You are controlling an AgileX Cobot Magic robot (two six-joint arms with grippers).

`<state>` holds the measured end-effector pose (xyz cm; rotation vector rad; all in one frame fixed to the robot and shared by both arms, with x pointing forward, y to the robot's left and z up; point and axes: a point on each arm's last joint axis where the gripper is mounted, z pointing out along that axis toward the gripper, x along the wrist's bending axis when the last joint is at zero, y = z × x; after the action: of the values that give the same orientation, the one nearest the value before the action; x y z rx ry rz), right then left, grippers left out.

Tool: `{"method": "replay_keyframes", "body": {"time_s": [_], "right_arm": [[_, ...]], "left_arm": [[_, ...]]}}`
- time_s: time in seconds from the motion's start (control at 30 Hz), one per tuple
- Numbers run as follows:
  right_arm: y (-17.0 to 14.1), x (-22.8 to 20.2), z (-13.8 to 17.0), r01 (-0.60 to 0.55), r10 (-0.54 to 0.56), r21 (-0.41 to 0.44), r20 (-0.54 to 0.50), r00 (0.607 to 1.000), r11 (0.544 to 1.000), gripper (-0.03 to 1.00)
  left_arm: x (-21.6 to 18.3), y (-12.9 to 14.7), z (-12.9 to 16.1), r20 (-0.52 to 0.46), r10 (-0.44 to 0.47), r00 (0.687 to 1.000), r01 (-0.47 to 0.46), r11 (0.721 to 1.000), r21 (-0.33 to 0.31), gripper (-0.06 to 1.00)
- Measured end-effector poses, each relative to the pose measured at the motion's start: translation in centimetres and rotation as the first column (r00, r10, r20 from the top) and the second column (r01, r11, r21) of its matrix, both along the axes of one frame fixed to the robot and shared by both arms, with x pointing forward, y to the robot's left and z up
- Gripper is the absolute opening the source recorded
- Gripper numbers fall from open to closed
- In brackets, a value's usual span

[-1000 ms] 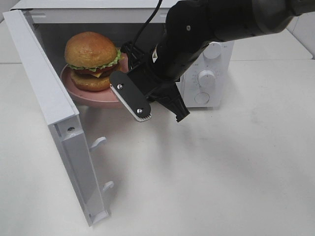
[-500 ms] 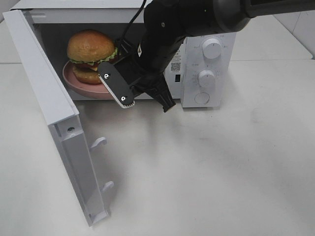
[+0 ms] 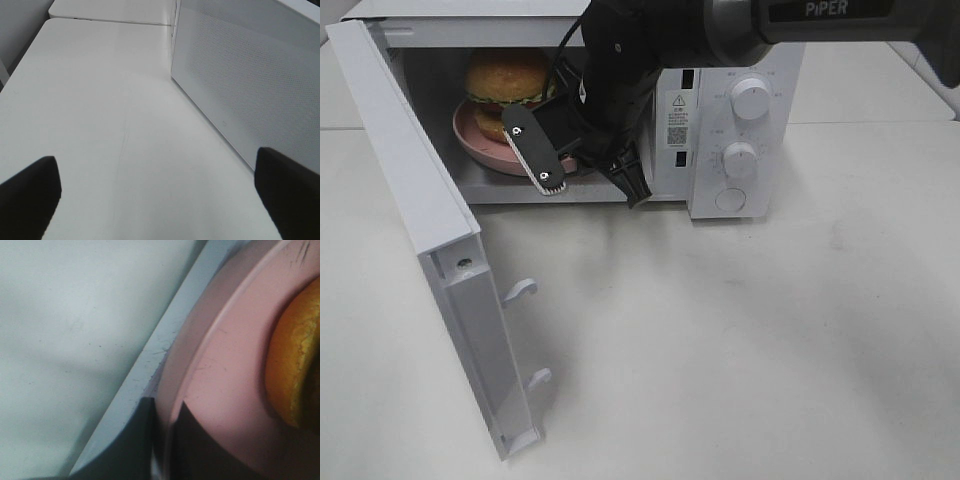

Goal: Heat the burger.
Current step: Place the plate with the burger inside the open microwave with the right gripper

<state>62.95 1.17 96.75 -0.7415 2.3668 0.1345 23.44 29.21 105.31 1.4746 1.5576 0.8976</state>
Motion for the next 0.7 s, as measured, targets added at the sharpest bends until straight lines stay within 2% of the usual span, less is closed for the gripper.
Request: {"method": "replay_keyframes", "body": {"time_s": [0.43, 0.7], "right_arm": [[1.1, 1.6, -0.7, 0.038, -0.039, 0.02, 0.022, 0.999, 0.999, 0.06], [1.5, 2.2, -2.4, 0.042, -0.042, 0.011, 0.01, 0.999, 0.999, 0.09]], "left_arm": [[0.0, 0.0, 0.0, 0.0, 0.0, 1.0, 0.0, 1.0, 0.0, 0.99], [0.0, 0.0, 0.0, 0.0, 0.0, 1.0, 0.0, 1.0, 0.0, 0.99]]}}
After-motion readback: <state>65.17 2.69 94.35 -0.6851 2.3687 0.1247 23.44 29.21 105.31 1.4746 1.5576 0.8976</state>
